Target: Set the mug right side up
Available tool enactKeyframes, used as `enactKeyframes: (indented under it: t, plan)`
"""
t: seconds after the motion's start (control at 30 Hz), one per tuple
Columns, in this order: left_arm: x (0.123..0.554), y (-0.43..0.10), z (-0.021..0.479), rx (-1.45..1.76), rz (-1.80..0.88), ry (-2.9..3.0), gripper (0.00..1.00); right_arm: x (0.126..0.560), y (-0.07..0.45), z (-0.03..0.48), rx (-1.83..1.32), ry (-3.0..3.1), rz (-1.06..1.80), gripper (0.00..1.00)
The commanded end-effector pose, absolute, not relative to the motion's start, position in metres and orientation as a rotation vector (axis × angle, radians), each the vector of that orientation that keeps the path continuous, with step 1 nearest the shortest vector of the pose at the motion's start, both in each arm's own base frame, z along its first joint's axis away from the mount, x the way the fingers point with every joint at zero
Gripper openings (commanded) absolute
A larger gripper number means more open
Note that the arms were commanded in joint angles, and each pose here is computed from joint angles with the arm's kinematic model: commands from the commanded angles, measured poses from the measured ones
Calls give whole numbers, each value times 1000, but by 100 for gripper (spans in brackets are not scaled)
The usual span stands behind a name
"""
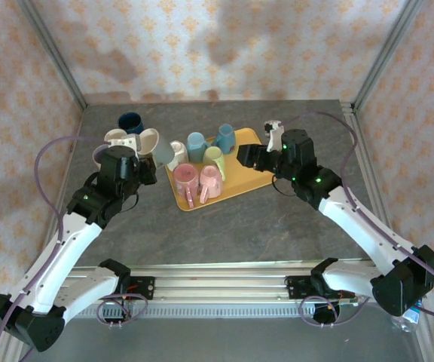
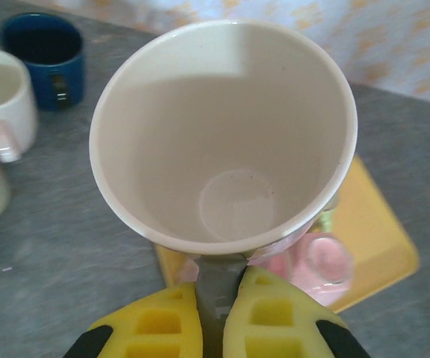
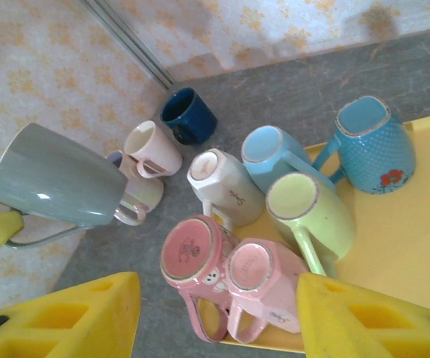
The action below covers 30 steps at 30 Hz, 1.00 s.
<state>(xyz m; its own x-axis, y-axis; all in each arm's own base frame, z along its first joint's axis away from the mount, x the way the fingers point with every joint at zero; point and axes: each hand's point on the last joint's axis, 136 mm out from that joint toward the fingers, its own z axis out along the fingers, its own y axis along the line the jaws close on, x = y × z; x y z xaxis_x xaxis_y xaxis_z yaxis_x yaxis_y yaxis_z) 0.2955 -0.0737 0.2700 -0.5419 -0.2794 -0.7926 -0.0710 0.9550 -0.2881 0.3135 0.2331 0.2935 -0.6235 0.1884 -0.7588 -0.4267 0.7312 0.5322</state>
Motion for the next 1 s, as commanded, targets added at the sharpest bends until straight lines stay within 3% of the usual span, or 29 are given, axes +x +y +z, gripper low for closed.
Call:
enactKeyframes:
  t: [0.0,0.27,0.5,0.97]
  plan:
    - [289,-36,278,-290,-40,2088,0,316,228,292,-201,2080,848,57]
    - [268,22,258,-493,327,2077,0,319,223,286,-195,2099,820,57]
    - [254,54,248,-653,483,2044,0,326,226,269,-220,2157,781,57]
    - [263,84,189,-894,448,2103,0,330,227,259,-244,2190,777,57]
